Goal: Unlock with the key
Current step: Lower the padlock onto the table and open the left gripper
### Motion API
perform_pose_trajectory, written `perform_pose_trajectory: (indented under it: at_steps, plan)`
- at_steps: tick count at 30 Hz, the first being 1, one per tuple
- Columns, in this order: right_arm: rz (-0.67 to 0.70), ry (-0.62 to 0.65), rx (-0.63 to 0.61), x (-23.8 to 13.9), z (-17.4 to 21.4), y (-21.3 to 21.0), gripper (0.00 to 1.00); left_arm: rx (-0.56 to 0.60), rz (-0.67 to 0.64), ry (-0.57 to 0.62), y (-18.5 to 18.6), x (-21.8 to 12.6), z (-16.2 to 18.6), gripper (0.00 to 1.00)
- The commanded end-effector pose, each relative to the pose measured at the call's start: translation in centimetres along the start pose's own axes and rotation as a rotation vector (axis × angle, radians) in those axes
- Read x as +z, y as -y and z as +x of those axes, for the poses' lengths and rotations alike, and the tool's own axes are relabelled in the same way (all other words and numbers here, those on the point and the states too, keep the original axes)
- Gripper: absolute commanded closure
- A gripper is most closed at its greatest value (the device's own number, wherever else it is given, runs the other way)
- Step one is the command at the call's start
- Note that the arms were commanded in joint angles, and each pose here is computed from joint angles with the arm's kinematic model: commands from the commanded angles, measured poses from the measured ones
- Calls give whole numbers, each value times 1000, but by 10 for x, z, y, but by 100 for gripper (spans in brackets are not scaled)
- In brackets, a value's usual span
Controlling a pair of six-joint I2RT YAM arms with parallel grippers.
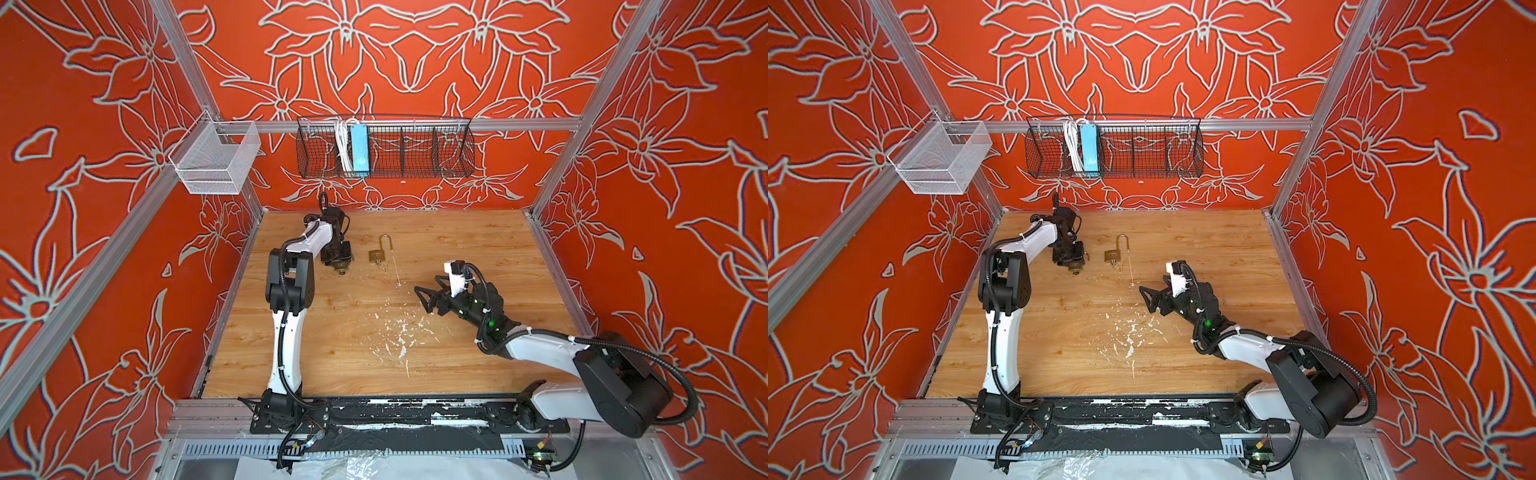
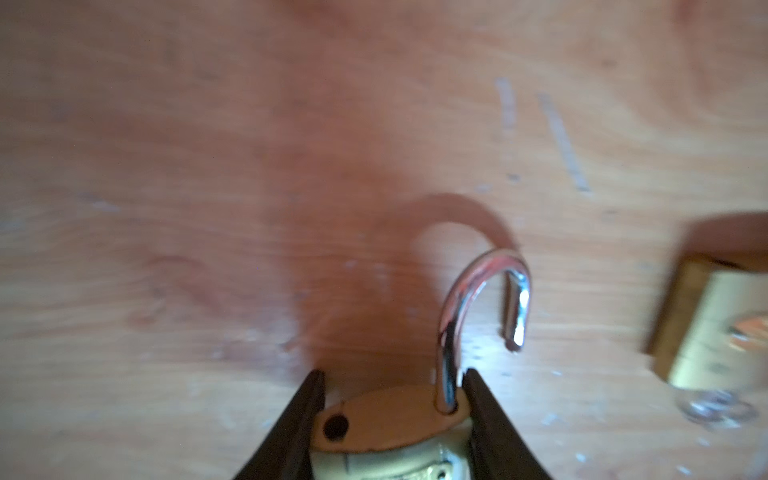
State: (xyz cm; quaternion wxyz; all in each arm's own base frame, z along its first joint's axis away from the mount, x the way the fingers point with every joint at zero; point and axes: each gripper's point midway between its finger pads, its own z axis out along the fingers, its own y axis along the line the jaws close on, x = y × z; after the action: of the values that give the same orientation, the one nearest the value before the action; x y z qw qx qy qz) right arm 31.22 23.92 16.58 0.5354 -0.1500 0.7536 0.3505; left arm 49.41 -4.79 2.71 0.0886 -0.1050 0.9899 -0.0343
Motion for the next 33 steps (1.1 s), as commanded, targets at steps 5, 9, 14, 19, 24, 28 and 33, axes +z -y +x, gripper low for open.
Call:
perform_pose_trajectory:
  at_steps: [5, 9, 14, 19, 24, 28, 33]
  plan:
    - [-8, 15, -18, -2, -3, -2, 2, -48, -168, -16, -33, 4, 4, 100]
    - [-3, 22, -22, -3, -5, -2, 2, -83, -203, -6, -48, 2, 4, 100]
    - [-11, 9, -15, 1, -2, -2, 2, -99, -200, -1, -59, 3, 3, 100]
    - [3, 12, -28, 0, -3, 0, 2, -106, -180, -6, -55, 5, 0, 86]
    - [-1, 10, -25, 1, -3, 0, 2, -104, -163, 22, -53, -1, -3, 42]
    - [13, 14, -24, 0, -3, 2, 2, -102, -108, 105, -46, -20, -6, 14]
    - [60, 46, 11, -6, -8, 15, 2, -129, -43, 235, -35, -60, -1, 3]
